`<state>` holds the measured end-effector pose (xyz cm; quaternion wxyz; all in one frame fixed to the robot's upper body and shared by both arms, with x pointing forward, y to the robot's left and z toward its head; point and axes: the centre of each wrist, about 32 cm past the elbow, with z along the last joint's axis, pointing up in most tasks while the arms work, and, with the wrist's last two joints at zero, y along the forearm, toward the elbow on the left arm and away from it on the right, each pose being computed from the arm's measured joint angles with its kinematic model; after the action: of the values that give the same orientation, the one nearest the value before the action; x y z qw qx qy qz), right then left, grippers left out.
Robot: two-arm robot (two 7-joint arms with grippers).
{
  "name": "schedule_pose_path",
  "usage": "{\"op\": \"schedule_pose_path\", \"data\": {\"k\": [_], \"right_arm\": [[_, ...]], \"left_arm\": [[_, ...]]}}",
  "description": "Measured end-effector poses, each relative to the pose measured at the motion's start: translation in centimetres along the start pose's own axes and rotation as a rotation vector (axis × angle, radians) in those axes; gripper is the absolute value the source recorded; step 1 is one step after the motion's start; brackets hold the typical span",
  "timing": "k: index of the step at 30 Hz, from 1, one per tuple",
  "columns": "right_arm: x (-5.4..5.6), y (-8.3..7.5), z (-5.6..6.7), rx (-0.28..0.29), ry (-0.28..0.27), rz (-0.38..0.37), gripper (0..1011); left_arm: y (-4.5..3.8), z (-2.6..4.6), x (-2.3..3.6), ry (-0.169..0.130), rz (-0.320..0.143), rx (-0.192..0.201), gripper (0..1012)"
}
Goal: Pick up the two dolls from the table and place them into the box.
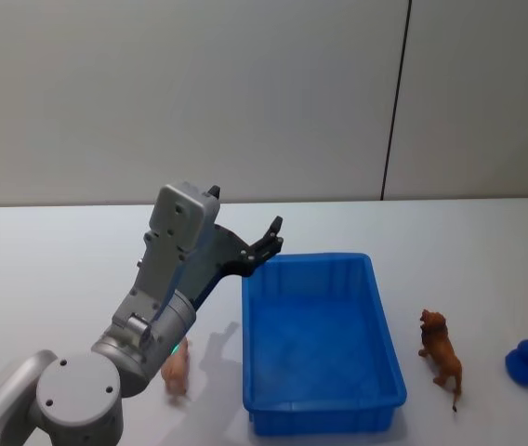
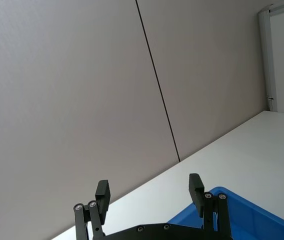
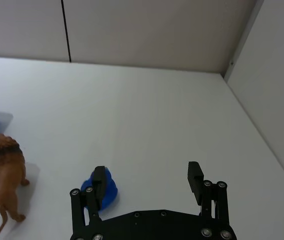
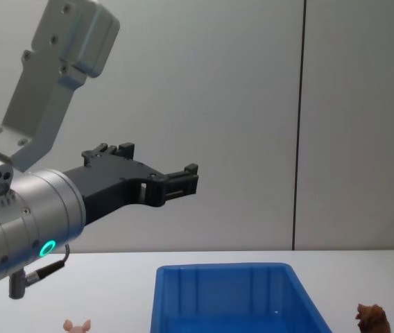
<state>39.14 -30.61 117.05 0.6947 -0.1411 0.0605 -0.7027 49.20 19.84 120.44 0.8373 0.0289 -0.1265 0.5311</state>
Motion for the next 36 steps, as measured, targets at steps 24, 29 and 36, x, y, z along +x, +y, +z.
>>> {"op": "schedule_pose_path", "data": {"k": [24, 29, 36], "right_arm": [[-1.0, 5.0, -1.7, -0.157, -0.056, 0.123, 1001], [-1.5, 5.8, -2.0, -0.175, -0.061, 0.131, 1001], [-1.9, 6.5, -2.3, -0.189, -0.066, 0.137, 925]], "left_arm": [[0.0, 0.0, 0.0, 0.0, 0.0, 0.0, 1001], [0.0, 0.0, 0.0, 0.0, 0.0, 0.0, 1001], [0.0, 0.0, 0.0, 0.0, 0.0, 0.0, 1001]]}}
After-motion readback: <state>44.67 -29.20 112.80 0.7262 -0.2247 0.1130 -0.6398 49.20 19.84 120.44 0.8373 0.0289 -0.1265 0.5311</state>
